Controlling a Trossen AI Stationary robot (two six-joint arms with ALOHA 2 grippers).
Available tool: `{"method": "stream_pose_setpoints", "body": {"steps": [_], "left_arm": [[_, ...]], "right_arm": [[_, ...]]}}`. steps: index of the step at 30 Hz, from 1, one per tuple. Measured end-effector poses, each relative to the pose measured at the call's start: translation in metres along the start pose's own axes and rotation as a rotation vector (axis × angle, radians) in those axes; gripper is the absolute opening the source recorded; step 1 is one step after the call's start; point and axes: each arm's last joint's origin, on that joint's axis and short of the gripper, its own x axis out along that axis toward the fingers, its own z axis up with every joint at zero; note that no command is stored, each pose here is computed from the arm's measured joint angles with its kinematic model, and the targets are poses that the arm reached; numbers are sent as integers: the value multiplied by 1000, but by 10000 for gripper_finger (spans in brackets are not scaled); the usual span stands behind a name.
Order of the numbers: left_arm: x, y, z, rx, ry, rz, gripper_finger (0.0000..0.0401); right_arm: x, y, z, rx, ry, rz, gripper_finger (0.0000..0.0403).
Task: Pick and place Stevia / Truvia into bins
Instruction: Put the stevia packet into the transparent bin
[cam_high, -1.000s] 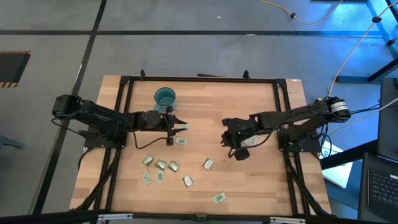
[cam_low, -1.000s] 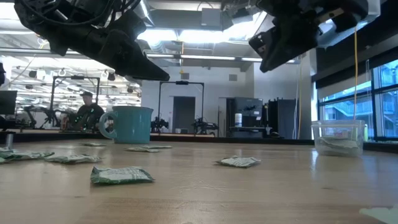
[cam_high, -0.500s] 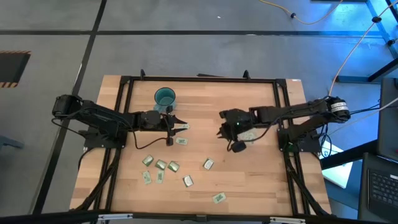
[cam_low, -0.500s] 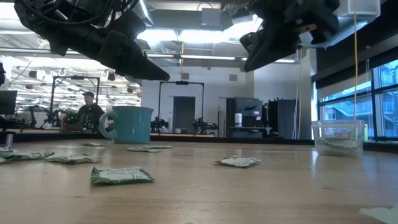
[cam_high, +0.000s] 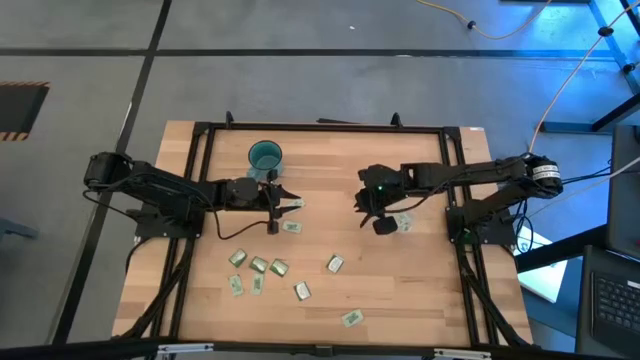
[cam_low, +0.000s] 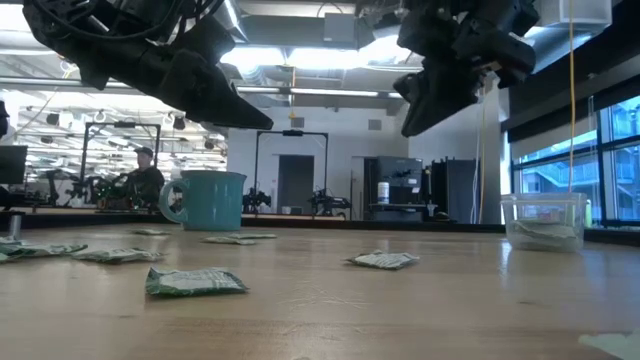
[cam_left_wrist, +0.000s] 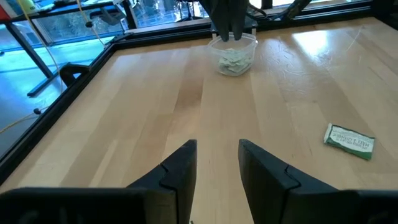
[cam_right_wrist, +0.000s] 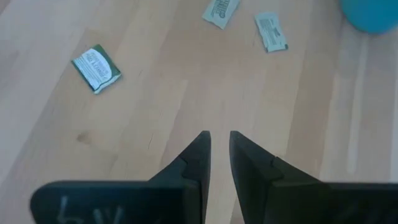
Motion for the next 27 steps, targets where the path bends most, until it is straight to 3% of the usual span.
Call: {"method": "stream_pose_setpoints", "body": {"steps": [6,13,18,22,27], "left_arm": [[0,0,0,0,0,-2,114],[0,0,0,0,0,-3,114],[0,-2,0,0,-2,-9,114],[0,-1,0,-2,-1,-9,114],[0,-1,0,-1,-1,-9,114]], "right_arm": [[0,1,3,56,-24,-5,64],[0,3,9,35,-74,-10,64],[1,31,23,-41,-139,59,64],[0,59,36,-36,-216,106,64],[0,106,41,-25,-196,124,64]]}}
